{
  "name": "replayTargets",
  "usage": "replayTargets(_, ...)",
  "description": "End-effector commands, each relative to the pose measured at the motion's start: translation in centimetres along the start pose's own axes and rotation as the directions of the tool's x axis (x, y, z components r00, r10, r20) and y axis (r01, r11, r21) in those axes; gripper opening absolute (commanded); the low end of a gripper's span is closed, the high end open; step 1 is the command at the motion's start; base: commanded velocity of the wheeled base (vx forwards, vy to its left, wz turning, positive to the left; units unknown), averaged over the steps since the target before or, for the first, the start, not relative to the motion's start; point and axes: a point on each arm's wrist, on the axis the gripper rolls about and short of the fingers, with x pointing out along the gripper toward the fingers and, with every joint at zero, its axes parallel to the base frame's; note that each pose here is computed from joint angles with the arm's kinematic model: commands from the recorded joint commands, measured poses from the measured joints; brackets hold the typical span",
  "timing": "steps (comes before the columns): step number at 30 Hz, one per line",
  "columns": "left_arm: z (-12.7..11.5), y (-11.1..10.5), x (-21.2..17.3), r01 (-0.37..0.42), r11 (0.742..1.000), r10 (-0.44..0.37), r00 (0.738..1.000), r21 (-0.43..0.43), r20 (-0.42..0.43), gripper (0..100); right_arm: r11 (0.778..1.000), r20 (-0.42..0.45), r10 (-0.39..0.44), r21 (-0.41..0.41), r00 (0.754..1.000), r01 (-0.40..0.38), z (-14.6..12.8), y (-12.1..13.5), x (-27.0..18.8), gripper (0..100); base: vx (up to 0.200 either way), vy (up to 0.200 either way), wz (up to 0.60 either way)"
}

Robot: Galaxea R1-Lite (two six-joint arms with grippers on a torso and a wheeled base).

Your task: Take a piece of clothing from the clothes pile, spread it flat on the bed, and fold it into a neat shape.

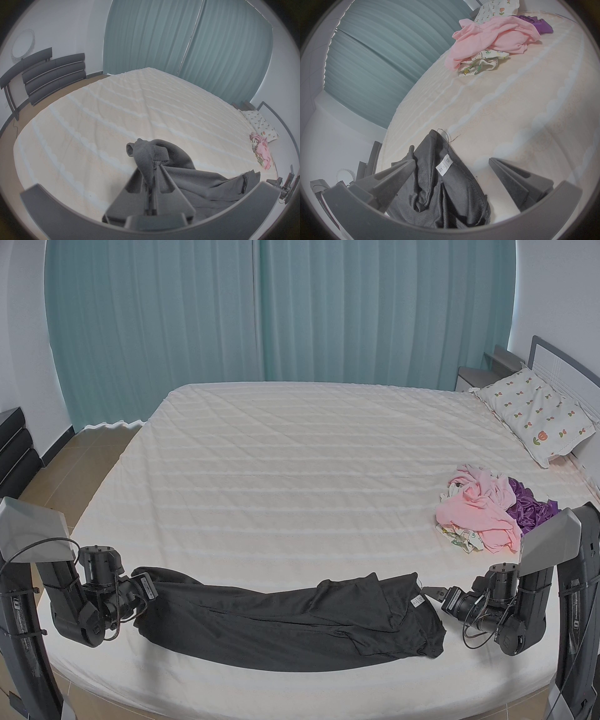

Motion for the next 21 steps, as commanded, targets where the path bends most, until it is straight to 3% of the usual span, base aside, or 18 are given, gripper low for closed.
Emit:
replayTargets(1,-0.4,-2.4,-0.7,0.042,0.999,-0.043,0.999,0.033,0.003,0,1.000,0.013,0.013,-0.003,1.000,-0.013,0.2,0.2,0.0,100,0.000,-0.200,0.00)
replayTargets(7,-0.9,-4.0,-1.0,-0.008,0.998,0.007,1.000,0.070,0.018,0,1.000,0.038,0.019,-0.001,0.999,-0.019,0.9,0.1,-0.1,100,0.000,-0.200,0.00)
replayTargets(21,-0.7,-9.1,-3.8,0.066,0.987,-0.061,0.997,0.147,-0.038,0,1.000,0.052,0.027,0.011,0.998,-0.028,1.3,0.4,-0.2,100,0.000,-0.200,0.00)
